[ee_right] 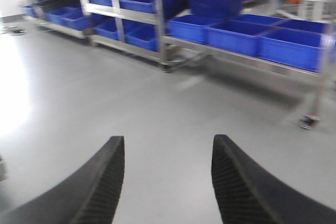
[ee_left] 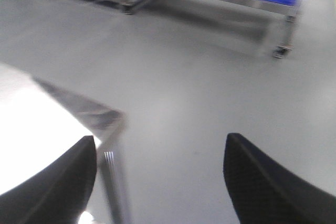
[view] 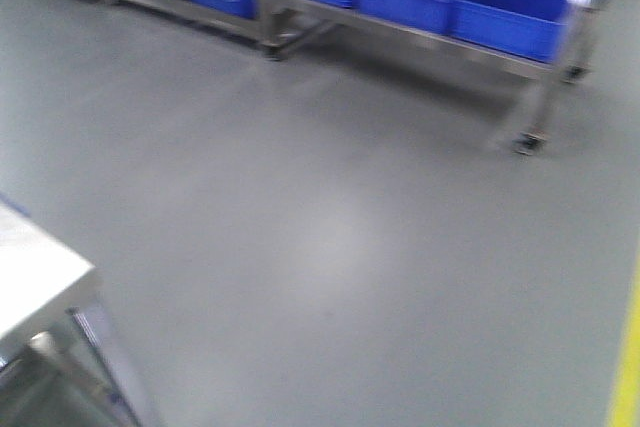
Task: Move and align brake pads A on conveyor
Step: 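Turn and drive up to the steel table with two brake pads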
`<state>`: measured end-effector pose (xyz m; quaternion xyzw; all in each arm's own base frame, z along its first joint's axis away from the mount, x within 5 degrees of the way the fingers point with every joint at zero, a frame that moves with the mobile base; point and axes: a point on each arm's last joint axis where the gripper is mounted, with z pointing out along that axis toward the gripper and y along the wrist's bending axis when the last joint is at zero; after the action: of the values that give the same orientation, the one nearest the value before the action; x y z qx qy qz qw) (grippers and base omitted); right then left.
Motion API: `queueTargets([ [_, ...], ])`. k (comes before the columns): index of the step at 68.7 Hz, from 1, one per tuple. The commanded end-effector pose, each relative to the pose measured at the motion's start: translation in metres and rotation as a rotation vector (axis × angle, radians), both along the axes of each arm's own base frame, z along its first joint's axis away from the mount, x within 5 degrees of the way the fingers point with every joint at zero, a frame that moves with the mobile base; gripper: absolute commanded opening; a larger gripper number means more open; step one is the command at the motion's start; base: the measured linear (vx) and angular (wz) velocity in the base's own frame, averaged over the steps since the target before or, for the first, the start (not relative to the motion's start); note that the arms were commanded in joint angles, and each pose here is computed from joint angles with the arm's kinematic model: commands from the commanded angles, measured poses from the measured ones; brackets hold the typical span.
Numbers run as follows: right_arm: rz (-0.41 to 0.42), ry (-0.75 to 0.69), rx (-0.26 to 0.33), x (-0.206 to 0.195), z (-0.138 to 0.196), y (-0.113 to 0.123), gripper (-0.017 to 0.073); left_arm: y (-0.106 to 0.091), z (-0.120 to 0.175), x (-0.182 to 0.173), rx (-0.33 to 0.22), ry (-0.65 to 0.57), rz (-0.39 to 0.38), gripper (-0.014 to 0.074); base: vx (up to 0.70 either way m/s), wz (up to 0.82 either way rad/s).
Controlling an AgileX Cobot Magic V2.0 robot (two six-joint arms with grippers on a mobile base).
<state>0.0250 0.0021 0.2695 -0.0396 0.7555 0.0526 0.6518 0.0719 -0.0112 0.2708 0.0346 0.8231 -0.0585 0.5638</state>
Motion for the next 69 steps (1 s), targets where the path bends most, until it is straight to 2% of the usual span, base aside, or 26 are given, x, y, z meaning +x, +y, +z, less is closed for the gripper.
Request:
queueTargets([
  [1, -0.001, -0.081, -0.005, 0.0001, 0.0139, -0.0002, 0.036, -0.0006, 0.0145, 0.003, -0.024, -0.088, 0.0, 0.0503, 0.32, 1.09],
  [40, -0.001, -0.081, -0.005, 0.0001, 0.0139, -0.0002, 0.036, -0.0006, 0.0145, 0.003, -0.024, -0.088, 0.0, 0.0503, 0.27, 0.98],
  [69, -0.001, -0.081, -0.005, 0.0001, 0.0139, -0.0002, 0.036, -0.0006, 0.0145, 0.003, -0.024, -0.088, 0.0, 0.0503, 0.18, 0.71],
])
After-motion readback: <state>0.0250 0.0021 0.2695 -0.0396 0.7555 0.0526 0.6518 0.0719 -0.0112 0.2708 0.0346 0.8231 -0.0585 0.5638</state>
